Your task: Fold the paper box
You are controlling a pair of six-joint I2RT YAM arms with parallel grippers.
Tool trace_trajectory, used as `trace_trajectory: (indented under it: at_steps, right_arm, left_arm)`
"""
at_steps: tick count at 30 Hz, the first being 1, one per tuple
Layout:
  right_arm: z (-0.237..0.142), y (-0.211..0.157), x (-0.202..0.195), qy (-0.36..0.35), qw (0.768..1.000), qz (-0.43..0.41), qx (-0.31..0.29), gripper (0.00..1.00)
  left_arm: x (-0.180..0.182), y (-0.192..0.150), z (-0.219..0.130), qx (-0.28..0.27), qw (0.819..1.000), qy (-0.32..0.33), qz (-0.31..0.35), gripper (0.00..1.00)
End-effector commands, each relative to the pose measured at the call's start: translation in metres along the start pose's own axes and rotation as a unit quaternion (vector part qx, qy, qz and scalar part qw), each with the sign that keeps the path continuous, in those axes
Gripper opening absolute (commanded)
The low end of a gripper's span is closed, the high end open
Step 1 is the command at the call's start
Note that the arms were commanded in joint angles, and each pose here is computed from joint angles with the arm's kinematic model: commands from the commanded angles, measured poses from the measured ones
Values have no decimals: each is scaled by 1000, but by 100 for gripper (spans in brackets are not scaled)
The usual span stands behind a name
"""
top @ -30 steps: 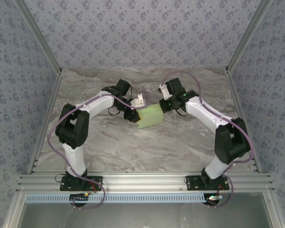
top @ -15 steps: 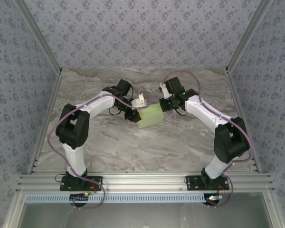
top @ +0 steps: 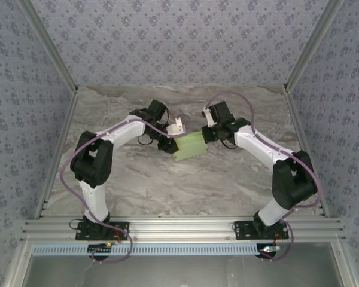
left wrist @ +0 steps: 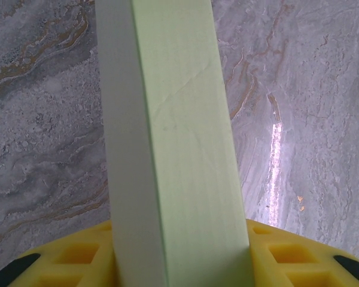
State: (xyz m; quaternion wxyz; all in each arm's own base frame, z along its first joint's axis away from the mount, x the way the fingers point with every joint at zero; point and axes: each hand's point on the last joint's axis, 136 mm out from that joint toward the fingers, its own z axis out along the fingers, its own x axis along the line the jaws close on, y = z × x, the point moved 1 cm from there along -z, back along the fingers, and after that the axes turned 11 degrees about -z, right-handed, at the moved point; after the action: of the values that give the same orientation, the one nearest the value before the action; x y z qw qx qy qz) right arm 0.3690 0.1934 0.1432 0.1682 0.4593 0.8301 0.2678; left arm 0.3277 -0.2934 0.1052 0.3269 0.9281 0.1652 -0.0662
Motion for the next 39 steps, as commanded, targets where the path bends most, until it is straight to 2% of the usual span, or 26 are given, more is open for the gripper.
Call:
trace_trajectory:
  at_steps: [1,14,26,39]
  right_arm:
    - [6,-38,-6,-24,998,15,55,10]
    - [14,-57,-1,-42,998,30,33,9]
    - [5,-47,4,-55,998,21,17,8]
    - [1,-38,9,-65,998,12,13,8]
  left_arm:
    - [8,-3,-1,19,999,25,-10,42]
    - [13,-1,-2,18,999,42,-25,42]
    - [9,19,-19,-27,998,49,-24,46]
    - [7,22,-27,-43,997,51,-34,62]
